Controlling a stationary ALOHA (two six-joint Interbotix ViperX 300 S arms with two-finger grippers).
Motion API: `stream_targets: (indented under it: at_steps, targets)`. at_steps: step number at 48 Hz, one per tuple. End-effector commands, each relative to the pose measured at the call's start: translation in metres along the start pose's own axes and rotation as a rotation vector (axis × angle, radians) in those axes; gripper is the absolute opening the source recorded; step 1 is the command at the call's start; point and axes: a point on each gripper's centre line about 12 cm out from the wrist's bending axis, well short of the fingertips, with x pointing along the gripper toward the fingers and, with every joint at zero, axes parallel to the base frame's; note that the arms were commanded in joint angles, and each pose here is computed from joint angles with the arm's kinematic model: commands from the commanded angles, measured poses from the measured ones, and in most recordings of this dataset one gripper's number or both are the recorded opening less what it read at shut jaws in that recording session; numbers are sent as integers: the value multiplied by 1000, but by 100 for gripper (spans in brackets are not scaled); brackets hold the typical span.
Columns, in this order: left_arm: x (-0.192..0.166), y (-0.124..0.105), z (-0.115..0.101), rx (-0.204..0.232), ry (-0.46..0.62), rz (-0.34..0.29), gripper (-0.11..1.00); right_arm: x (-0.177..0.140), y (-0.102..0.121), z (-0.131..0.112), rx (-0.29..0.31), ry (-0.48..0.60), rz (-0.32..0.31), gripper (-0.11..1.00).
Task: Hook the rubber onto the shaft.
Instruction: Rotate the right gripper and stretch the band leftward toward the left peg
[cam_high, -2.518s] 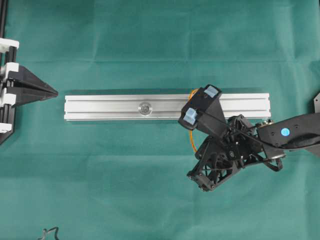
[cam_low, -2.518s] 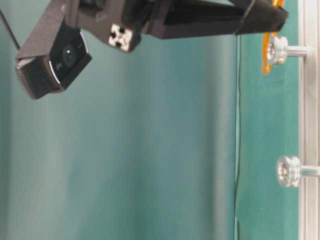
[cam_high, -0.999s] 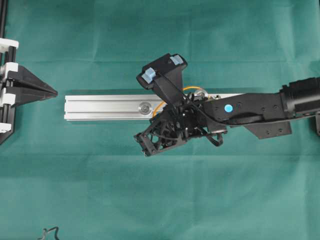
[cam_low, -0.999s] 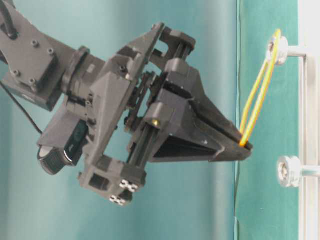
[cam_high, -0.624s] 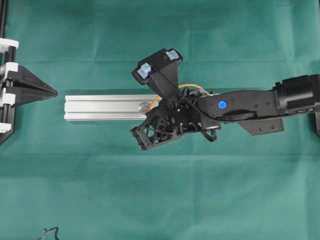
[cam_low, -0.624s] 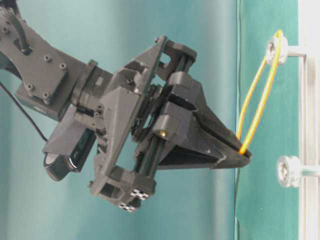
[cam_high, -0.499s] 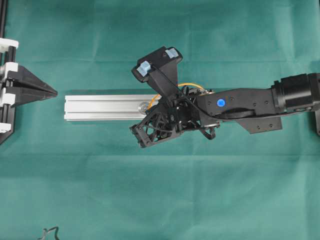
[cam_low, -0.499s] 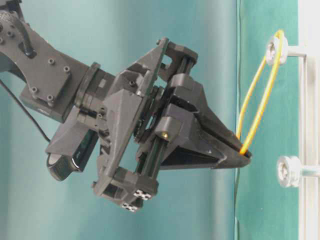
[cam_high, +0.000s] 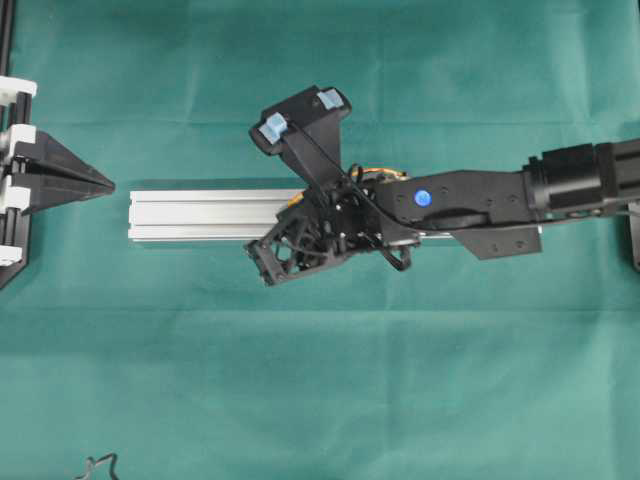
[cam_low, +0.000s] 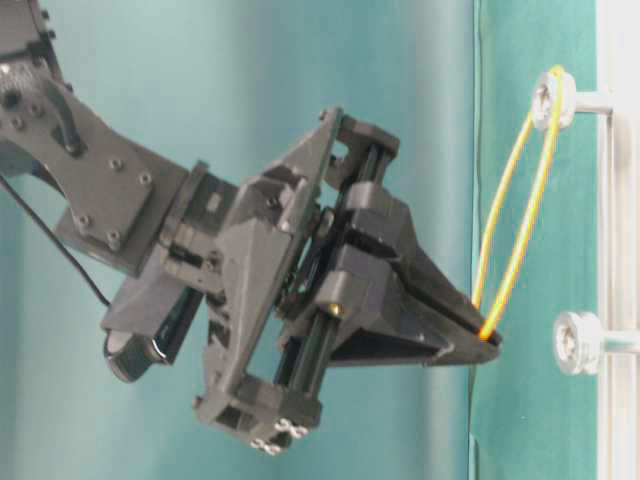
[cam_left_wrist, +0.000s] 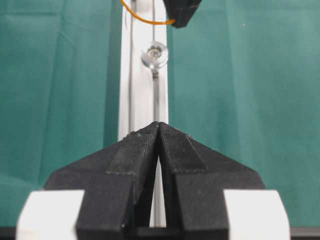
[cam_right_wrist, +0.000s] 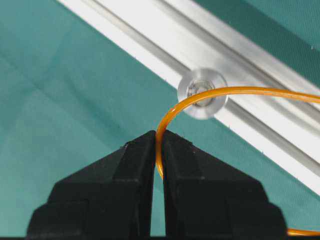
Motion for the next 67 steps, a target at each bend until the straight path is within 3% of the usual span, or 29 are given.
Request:
stream_targets:
  at_steps: [1,17,29,67]
  targets:
    - [-4,0,12,-1,-32,1,0,-12,14,8,6,-21,51,7]
    - [-5,0,13,1,-35,2,0,2,14,13,22,-22,41,7]
    - [-4,0,12,-1,-34,1,0,13,16,17,28,-33,76,7]
    - [-4,0,12,-1,-31,1,0,33,10,21,28,-39,62,7]
